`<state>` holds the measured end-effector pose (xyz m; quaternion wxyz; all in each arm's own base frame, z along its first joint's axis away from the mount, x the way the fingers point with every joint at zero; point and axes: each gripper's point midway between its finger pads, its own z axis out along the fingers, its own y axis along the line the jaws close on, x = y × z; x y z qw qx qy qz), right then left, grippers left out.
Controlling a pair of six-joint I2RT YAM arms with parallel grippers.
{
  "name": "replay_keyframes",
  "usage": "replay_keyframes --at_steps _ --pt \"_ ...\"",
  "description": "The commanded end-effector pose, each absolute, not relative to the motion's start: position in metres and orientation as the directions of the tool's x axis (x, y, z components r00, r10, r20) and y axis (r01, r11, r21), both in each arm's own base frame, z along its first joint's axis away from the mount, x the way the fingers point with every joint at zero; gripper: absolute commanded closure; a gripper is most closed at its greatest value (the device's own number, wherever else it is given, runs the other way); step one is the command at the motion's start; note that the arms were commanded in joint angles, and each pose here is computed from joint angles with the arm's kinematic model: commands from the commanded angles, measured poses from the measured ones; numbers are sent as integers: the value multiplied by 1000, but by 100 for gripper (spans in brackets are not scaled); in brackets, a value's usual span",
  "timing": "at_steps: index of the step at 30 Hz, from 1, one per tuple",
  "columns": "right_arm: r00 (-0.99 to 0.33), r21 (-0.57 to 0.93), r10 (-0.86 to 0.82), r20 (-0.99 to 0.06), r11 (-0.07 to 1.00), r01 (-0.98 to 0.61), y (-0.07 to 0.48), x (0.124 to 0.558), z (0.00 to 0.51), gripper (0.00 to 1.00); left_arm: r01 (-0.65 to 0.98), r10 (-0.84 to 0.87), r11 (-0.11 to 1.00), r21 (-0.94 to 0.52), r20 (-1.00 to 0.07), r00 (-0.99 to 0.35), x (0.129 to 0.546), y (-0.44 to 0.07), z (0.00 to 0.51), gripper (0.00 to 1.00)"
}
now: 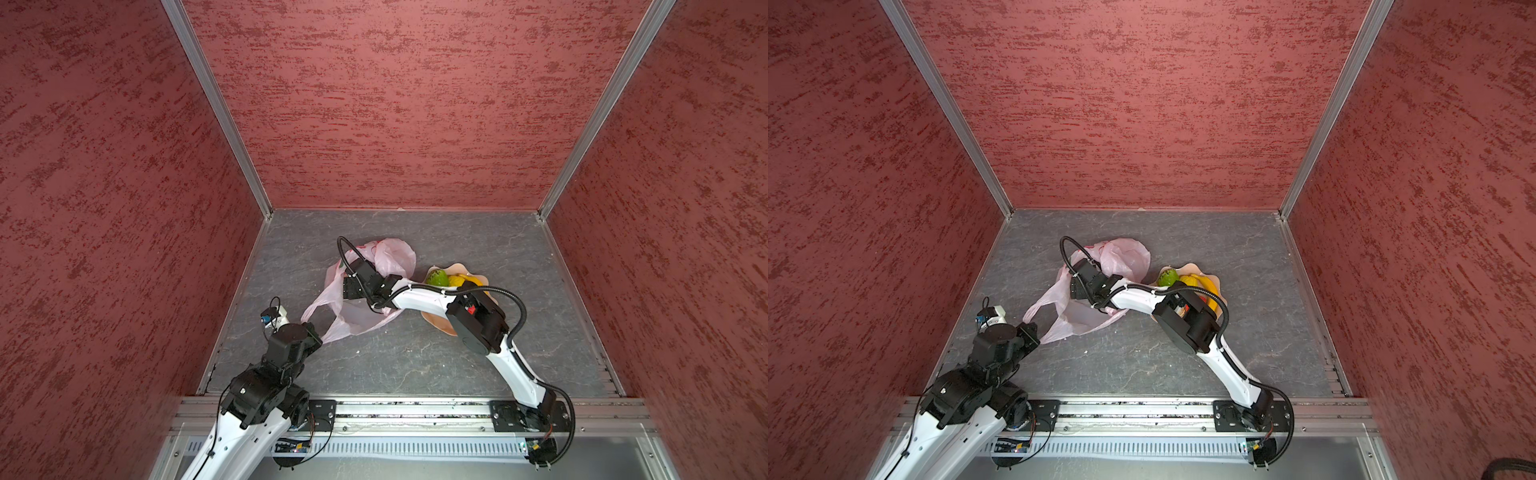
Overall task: Take the fake fruits out of the plastic bag
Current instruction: 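Lower the open right gripper into the bag around the cream pear, then close the right gripper on the cream pear inside the bag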
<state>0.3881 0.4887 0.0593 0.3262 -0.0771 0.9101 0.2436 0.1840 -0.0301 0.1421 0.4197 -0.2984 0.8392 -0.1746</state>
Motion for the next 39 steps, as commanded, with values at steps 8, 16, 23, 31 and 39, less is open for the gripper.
replay_keyframes --at_steps 8,16,23,31,39 --pt "-751 453 83 -655 838 -303 500 406 64 18 -355 -649 759 -546 -588 -483 184 -32 138 90" --pt "-739 472 113 -665 829 -298 499 409 63 18 -360 -650 758 -544 -585 -484 182 -31 140 91" --pt "-721 476 121 -682 822 -312 500 410 63 20 -374 -649 759 -532 -580 -492 178 -29 136 91" --pt "-711 467 128 -692 830 -305 497 414 58 24 -383 -652 756 -530 -569 -500 178 -30 132 90" --pt "-712 470 131 -690 829 -303 497 416 54 34 -388 -651 758 -524 -568 -504 178 -30 130 90"
